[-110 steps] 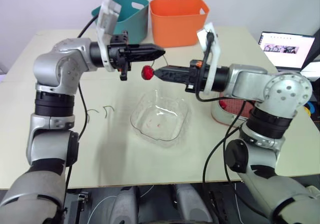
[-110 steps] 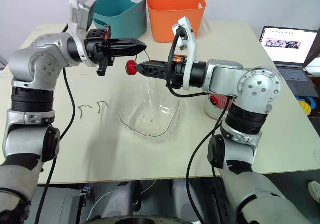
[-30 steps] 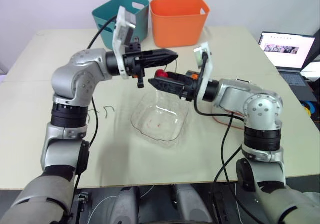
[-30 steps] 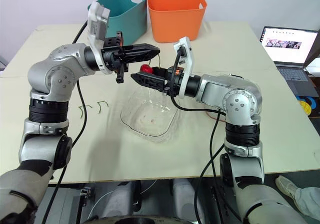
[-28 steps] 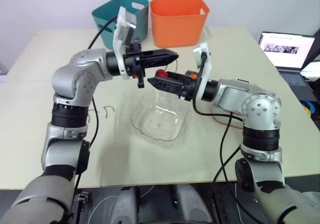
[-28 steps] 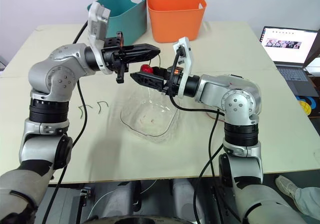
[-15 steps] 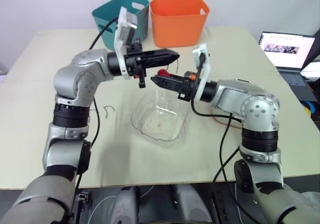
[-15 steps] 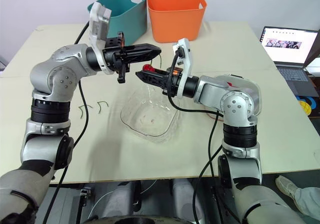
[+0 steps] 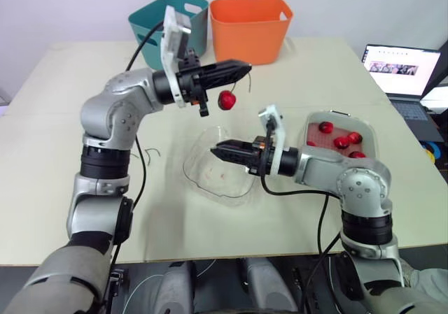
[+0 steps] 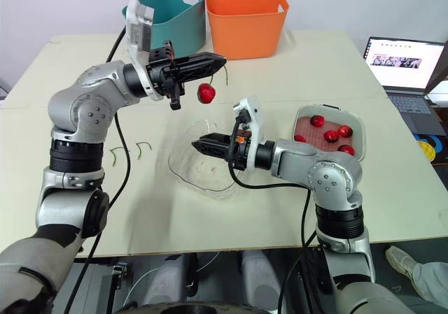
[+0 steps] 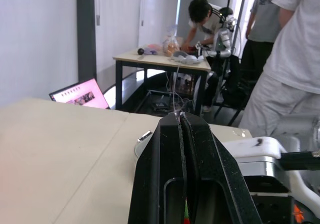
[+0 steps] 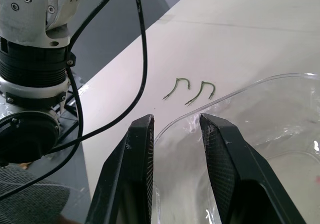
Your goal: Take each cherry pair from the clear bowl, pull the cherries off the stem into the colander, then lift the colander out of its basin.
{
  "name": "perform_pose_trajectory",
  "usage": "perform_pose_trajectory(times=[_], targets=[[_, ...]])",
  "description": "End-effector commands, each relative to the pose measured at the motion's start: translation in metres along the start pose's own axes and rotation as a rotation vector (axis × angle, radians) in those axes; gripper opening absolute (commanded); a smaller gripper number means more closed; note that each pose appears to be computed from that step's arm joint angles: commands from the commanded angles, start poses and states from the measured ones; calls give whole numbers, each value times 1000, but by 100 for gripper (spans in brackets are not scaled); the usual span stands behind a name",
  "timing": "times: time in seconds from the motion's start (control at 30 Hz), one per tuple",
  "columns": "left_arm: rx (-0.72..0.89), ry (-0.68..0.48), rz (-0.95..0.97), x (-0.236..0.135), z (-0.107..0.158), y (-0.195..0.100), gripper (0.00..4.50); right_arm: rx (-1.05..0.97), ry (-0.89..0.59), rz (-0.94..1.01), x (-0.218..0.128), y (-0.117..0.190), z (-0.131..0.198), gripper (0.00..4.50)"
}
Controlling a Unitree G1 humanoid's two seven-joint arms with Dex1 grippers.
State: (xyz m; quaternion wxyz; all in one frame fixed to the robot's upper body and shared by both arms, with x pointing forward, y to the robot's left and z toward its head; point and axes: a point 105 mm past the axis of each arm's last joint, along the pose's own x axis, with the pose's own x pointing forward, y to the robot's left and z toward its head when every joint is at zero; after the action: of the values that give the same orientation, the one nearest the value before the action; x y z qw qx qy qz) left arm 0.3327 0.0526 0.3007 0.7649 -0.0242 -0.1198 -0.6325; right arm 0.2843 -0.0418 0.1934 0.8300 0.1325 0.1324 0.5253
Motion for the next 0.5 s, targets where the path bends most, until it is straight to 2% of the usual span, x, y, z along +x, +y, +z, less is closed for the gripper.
perform_pose_trajectory(times=[0.03,0.23,0.5], targets=[[22,-47,3,-4,11,-7,0,-28,-62,-21,-10,5,9,151],[13,-32,-12,-6,10,-10,0,-39,-149,-53,-20,-3,35,151],[5,-23,-35,-5,8,-13,0,-27,-175,-7,-16,2,50,410]])
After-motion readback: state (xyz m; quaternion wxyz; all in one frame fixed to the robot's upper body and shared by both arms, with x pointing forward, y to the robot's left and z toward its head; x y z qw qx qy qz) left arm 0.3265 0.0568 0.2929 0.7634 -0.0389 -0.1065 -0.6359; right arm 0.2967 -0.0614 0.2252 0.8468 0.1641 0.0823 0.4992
